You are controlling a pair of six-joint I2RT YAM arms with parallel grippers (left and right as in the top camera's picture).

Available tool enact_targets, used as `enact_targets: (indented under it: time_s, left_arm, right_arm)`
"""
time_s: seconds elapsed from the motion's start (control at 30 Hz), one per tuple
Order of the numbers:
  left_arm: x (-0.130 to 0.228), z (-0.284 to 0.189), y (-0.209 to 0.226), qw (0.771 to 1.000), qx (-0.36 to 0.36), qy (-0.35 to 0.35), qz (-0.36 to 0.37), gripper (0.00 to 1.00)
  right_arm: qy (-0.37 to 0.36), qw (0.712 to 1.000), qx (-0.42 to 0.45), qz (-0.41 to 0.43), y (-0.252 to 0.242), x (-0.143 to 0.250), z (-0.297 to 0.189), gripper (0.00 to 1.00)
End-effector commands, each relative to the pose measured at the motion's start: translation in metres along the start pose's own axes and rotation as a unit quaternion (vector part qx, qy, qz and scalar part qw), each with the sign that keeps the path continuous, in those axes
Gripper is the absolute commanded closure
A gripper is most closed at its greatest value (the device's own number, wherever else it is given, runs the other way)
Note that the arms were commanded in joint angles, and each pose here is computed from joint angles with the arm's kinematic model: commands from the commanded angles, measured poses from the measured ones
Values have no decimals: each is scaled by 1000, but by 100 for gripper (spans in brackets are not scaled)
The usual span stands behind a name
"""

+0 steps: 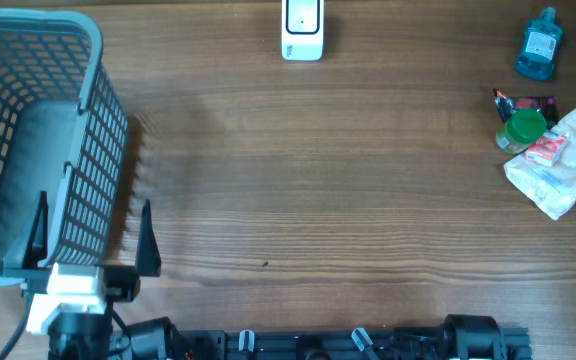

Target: Scan the item barcode

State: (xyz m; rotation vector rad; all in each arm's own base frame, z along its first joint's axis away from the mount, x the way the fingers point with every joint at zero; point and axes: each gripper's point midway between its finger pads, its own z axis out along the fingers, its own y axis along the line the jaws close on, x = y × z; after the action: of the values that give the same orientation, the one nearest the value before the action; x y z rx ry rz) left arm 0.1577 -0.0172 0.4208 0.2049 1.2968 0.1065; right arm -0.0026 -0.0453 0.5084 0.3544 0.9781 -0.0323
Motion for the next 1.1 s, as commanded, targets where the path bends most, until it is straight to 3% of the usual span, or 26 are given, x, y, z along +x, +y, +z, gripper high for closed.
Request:
enact_targets:
  time_s: [0.0,0.43,0.67,1.07]
  left_arm:
    - [-3,-6,-4,1000,5,-11,-4,0]
    - [-69,-20,2,988,-14,-146,41,0]
    - [-81,-62,-1,981,-33,-187,38,0]
    - [-98,-70,-1,975,-34,-217,43,0]
  right_arm:
    - [-22,999,-17,27,0,-10,-27,0]
    - [-36,997,-14,64,-1,-16,-26,0]
    - [-26,991,-13,129,-1,-12,-26,0]
    - [-9,969,-10,245,0,2,-13,0]
